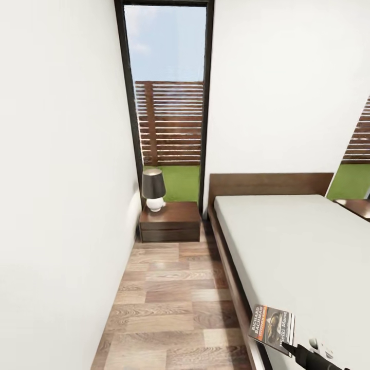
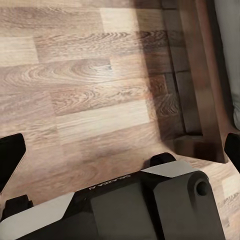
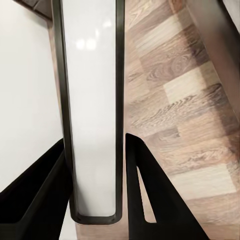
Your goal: In the bedroom, move the book from the bed onto either nightstand, and place the two sandals side by side next to the bed.
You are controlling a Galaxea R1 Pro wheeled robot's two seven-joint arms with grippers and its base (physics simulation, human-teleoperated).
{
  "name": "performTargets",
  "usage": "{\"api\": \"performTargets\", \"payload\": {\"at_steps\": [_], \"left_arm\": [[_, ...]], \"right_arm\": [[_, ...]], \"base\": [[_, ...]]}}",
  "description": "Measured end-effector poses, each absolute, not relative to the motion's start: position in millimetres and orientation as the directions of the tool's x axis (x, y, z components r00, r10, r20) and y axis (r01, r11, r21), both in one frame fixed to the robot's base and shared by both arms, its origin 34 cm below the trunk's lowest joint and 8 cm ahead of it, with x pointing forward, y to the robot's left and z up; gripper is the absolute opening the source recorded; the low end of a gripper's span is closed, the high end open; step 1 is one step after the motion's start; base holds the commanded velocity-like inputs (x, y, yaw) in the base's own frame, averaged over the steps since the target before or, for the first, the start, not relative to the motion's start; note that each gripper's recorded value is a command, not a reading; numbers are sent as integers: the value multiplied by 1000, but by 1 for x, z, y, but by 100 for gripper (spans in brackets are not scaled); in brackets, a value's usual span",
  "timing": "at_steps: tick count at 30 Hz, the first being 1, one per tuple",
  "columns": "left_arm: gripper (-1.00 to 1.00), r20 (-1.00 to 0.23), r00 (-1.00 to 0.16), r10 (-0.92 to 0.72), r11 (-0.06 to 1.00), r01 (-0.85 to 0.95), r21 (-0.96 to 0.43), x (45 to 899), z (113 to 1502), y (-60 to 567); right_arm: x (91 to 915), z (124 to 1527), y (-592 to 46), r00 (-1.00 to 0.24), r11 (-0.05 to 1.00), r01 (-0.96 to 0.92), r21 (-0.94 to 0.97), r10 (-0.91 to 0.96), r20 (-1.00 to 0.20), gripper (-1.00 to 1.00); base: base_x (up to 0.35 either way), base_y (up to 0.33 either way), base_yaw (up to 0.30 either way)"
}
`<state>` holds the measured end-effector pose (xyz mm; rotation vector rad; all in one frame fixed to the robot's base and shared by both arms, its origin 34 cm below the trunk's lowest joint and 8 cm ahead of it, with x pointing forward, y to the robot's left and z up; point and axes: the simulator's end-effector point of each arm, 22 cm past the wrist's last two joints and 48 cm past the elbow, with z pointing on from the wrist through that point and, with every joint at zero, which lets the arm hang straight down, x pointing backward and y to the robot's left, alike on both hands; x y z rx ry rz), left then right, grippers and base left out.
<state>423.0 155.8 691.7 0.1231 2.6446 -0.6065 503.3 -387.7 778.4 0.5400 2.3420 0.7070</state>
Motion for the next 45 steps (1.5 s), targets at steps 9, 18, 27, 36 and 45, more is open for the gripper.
{"api": "performTargets", "payload": {"at_steps": [9,18,27,36,45], "left_arm": [[100,-421,-907,-8,901,176,-397,423,692,156],[100,-421,-907,-8,901,177,-397,423,692,156],[100,-421,-907,-8,901,176,-397,423,692,156],[100,-421,-907,-8,901,176,-397,423,692,156],[100,-421,-907,-8,901,176,-397,423,692,156]], "right_arm": [[503,778,-388,-720,773,197,603,531,-446,-100],[503,778,-388,-720,773,196,603,531,-446,-100],[503,778,-388,-720,773,196,603,531,-446,-100],[503,778,-388,-720,773,196,603,531,-446,-100],[503,778,-388,-720,773,197,603,531,-446,-100]], "base": [[318,0,0],[322,0,0],[323,0,0],[323,0,0],[323,0,0]]}}
